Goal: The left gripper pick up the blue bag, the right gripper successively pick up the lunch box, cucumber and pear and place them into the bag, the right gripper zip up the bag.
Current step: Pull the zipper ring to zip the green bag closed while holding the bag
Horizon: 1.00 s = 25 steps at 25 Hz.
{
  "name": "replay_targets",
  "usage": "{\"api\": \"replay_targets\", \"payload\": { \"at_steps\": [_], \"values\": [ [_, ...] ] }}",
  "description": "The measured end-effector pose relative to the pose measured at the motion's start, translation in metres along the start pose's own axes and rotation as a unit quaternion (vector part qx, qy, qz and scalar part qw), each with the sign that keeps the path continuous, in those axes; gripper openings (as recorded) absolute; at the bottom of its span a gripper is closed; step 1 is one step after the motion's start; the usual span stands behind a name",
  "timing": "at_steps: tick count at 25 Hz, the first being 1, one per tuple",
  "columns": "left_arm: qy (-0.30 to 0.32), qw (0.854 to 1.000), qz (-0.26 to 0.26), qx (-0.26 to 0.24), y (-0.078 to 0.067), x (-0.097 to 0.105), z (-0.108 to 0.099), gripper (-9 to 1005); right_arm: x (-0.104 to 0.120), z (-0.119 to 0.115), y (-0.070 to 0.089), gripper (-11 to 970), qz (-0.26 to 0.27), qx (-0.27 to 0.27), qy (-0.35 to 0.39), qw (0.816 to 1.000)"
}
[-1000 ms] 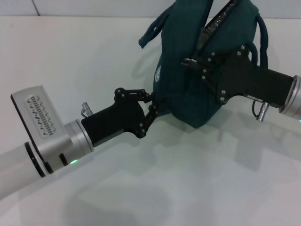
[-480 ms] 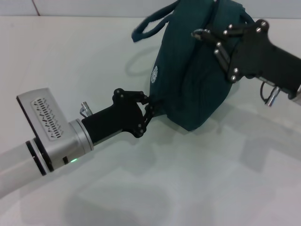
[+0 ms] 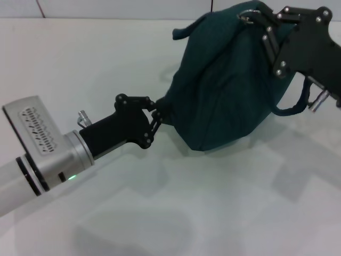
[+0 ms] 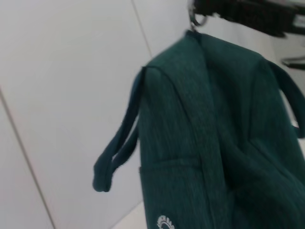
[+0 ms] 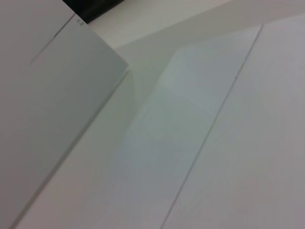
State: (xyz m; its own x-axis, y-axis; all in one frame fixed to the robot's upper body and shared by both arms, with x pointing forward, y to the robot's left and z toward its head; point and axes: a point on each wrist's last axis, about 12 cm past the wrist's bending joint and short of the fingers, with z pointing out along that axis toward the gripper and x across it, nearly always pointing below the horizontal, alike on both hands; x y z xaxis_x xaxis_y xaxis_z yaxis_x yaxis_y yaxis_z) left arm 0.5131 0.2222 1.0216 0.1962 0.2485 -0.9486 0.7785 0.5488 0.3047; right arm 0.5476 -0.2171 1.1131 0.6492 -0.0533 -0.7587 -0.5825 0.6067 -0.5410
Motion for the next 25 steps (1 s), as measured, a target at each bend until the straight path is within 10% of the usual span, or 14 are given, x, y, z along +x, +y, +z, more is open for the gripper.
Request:
{"api": "replay_targets", "payload": {
  "at_steps": [12, 25],
  "values": [
    [-0.021, 0.999, -0.034, 0.003, -0.007, -0.003, -0.003, 123, 0.0, 0.004, 0.015, 18, -0.01, -0.015, -0.002, 1.0],
    [-0.093, 0.987, -0.131, 0.014, 0.004, -0.023, -0.002, 531, 0.002, 0.005, 0.015, 18, -0.01, -0.018, 0.007, 1.0]
  ]
}}
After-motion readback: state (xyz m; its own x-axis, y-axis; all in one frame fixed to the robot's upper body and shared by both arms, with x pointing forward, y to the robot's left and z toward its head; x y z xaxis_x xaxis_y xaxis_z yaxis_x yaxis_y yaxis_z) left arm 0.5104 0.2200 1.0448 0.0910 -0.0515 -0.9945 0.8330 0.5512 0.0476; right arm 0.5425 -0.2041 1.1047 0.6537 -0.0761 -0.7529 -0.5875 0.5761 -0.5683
